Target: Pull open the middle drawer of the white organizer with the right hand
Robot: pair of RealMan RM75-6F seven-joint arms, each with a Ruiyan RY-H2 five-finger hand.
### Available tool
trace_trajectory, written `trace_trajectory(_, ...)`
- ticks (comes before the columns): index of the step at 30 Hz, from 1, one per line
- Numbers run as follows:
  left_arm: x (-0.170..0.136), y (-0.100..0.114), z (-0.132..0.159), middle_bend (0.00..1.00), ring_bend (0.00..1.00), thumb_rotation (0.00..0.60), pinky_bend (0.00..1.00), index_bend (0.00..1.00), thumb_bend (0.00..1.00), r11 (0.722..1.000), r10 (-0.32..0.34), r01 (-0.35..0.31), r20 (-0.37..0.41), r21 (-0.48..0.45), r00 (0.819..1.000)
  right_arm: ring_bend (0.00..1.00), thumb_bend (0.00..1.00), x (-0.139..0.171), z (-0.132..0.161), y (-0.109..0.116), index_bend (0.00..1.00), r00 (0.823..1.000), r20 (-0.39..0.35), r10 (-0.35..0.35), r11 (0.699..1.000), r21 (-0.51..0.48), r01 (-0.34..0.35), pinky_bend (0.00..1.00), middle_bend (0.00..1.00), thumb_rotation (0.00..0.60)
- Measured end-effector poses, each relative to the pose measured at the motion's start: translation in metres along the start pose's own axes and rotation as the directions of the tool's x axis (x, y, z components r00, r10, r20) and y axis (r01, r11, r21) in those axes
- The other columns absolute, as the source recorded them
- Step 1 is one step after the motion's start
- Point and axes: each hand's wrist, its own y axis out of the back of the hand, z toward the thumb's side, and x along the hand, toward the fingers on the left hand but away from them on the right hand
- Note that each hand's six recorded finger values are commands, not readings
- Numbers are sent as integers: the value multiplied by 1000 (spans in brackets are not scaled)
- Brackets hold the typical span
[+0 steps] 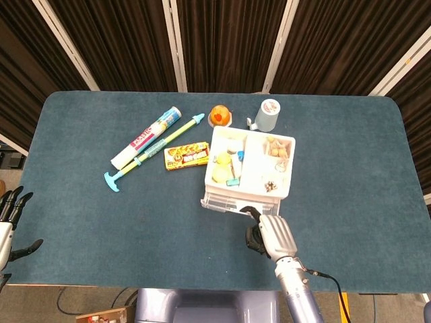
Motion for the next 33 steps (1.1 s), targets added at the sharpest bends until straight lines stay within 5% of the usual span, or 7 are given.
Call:
trace_trajectory(26, 1, 0, -1, 11, 7, 600, 163, 97, 33, 1000, -3, 3, -6, 2, 1000, 830, 697, 30, -4, -11, 316, 997, -37, 69, 998, -12, -69, 811, 940, 600)
trace_trajectory(30, 1, -1, -1, 10, 8, 600, 163, 97, 34, 1000, -5, 5, -6, 2, 1000, 828, 688, 33, -3, -13, 277, 996, -53, 72, 997, -14, -73, 811, 938, 600)
trace_trajectory(33, 1, 0, -1, 11, 8, 600, 163, 97, 34, 1000, -2, 2, -6, 2, 1000, 814, 627, 36, -2, -13, 157, 995, -65, 70, 997, -14, -71, 811, 922, 600)
